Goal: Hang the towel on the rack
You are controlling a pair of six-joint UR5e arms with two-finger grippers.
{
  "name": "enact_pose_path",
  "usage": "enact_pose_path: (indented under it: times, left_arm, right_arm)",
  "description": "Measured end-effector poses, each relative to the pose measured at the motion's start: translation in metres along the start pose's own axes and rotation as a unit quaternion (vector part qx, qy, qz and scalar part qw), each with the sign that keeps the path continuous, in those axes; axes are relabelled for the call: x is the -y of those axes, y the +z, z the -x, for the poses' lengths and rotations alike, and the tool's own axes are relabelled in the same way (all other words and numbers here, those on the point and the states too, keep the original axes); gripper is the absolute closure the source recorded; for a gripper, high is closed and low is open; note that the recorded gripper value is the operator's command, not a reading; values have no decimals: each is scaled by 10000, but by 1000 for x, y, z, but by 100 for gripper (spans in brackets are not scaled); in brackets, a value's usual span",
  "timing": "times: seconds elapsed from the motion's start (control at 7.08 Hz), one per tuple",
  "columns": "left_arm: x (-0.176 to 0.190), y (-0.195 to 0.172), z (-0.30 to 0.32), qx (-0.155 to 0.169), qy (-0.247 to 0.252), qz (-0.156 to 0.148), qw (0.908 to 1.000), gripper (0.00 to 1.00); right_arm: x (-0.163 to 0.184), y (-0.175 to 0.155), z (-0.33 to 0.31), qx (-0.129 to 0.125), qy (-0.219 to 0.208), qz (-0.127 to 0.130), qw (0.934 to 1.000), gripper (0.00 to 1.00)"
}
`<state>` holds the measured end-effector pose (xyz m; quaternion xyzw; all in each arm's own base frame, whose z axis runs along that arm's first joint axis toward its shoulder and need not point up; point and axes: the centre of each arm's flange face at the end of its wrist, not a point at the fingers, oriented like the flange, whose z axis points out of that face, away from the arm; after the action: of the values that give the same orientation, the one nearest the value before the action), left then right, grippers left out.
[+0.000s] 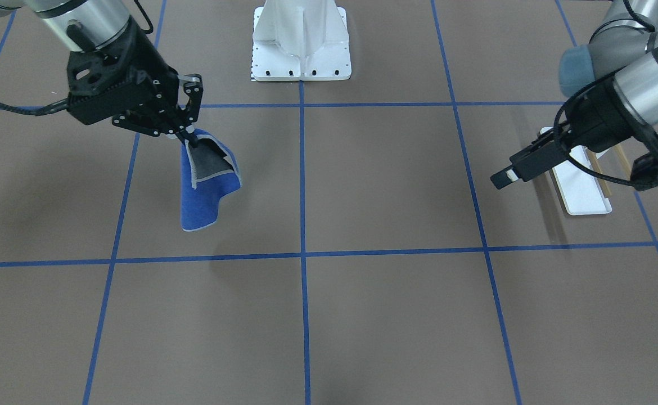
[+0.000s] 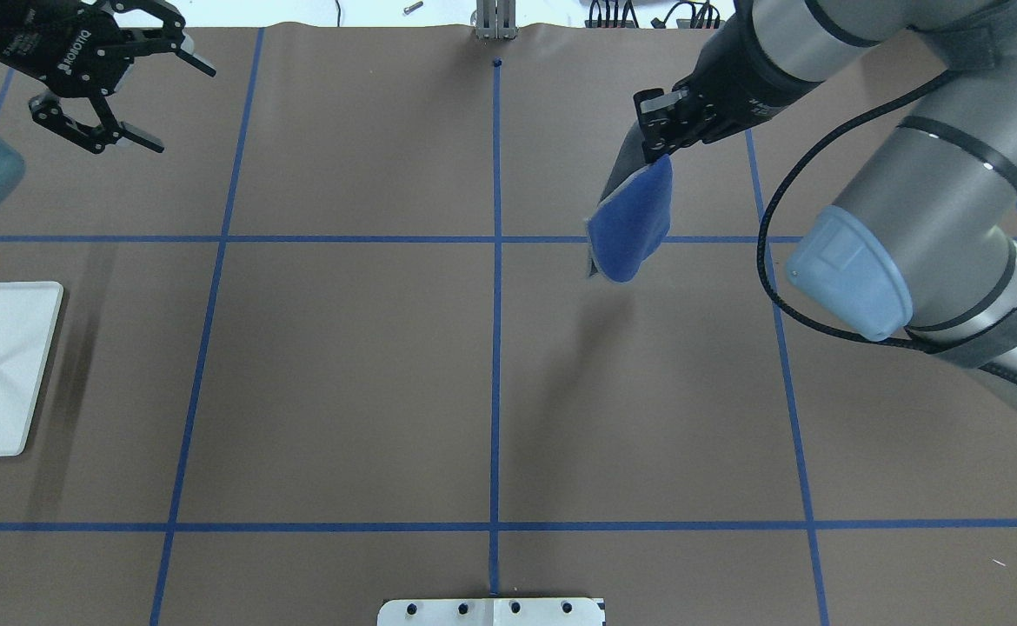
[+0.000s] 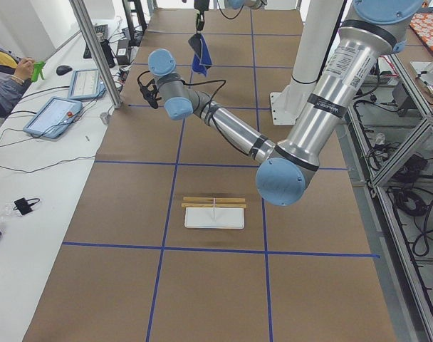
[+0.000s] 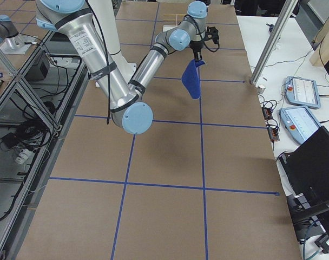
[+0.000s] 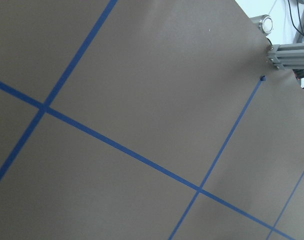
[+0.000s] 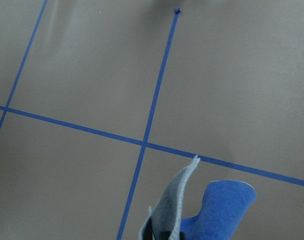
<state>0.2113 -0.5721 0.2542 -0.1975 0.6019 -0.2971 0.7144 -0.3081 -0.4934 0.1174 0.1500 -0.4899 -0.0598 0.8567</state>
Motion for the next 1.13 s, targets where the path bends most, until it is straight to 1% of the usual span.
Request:
enact_pose_path:
  times: [0.14, 0.28, 0.42, 0.56, 0.71, 0.85, 1.13]
  left_arm:
    - [-23, 16, -12, -109, -625, 113, 9979, 2]
    - [-45, 34, -22, -243, -1214, 208, 9921, 2]
    - [-68, 55, -29, -369, -1728, 297, 9838, 2]
    - [-84, 72, -33, -450, -2167, 342, 9746, 2]
    - [-98, 83, -36, -487, -2515, 400, 9658, 2]
    - [-112, 93, -38, -531, -2725, 440, 9597, 2]
    - [-137, 115, -38, -692, -2942, 433, 9523, 2]
  right_arm:
    - [-3, 12, 27, -19, -53, -205, 9998, 100]
    - [0, 24, 47, 8, -49, -430, 9991, 100]
    - [4, 32, 61, 55, -60, -621, 9980, 100]
    - [10, 35, 72, 83, -40, -739, 9972, 100]
    - [15, 35, 83, 109, -7, -818, 9966, 100]
    - [19, 34, 92, 129, -1, -879, 9960, 100]
    - [27, 35, 112, 222, -69, -980, 9949, 100]
